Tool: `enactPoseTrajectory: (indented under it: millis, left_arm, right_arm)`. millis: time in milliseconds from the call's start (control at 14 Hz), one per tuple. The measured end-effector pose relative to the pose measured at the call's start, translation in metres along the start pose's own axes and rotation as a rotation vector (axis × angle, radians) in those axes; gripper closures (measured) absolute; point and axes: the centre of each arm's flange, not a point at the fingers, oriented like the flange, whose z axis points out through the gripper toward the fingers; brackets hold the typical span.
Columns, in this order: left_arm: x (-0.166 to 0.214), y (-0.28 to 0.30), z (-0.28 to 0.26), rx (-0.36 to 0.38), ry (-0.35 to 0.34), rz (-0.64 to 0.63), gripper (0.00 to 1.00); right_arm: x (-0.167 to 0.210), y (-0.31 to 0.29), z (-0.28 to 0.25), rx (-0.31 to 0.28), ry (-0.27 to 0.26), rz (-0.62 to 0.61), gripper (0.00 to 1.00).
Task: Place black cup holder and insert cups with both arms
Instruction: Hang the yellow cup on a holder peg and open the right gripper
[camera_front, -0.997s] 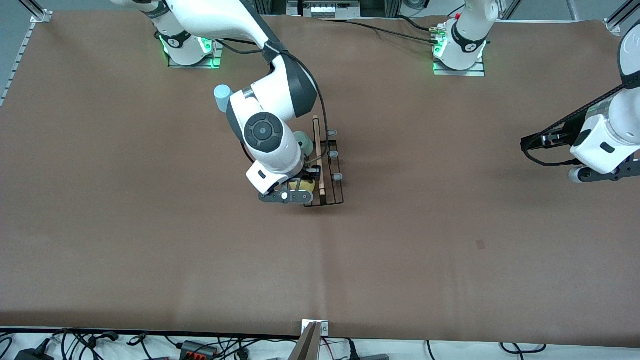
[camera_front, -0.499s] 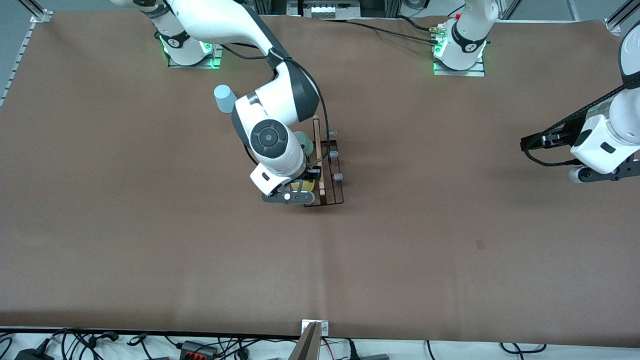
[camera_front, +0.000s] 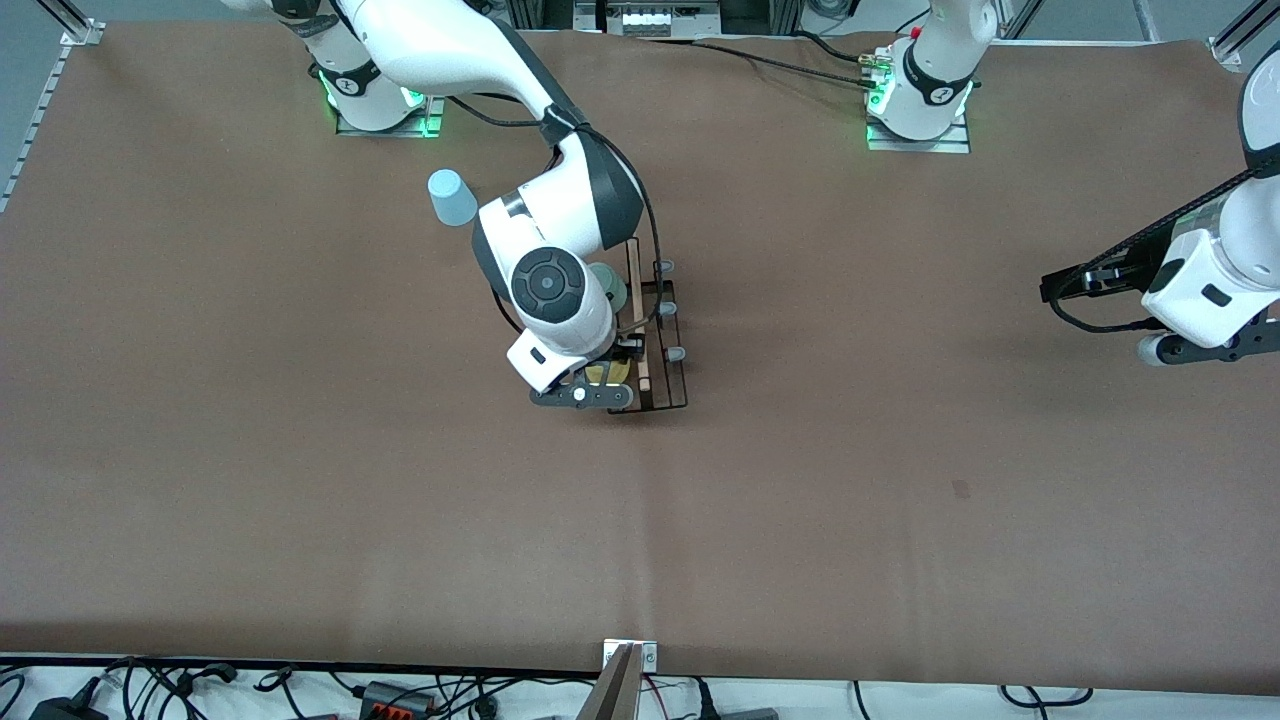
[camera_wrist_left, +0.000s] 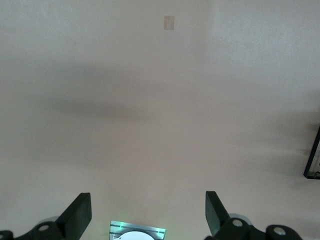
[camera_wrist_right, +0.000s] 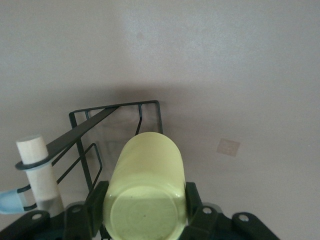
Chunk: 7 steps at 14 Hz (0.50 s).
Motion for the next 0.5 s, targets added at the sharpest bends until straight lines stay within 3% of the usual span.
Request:
enactPoseTrajectory:
  millis: [142,285,356,499]
  left_arm:
    - [0.000,0.001,0.000,0.002,0.000,0.002,0.00]
    - [-0.002,0.009,0.000,0.052,0.013,0.016,0.00]
    - [-0.003,0.017,0.000,0.094,0.024,0.031,0.00]
    - [-0.006,0.026,-0.001,0.098,0.026,0.036,0.00]
  right_arm:
    - [0.000,0.000,0.002,-0.002,-0.002,0.000,0.34]
    - [0.000,0.000,0.002,-0.002,-0.002,0.001,0.30]
    - [-0.001,-0.001,0.002,-0.003,-0.002,0.000,0.20]
    - [-0.003,-0.004,0.001,-0.001,-0.001,-0.003,0.01]
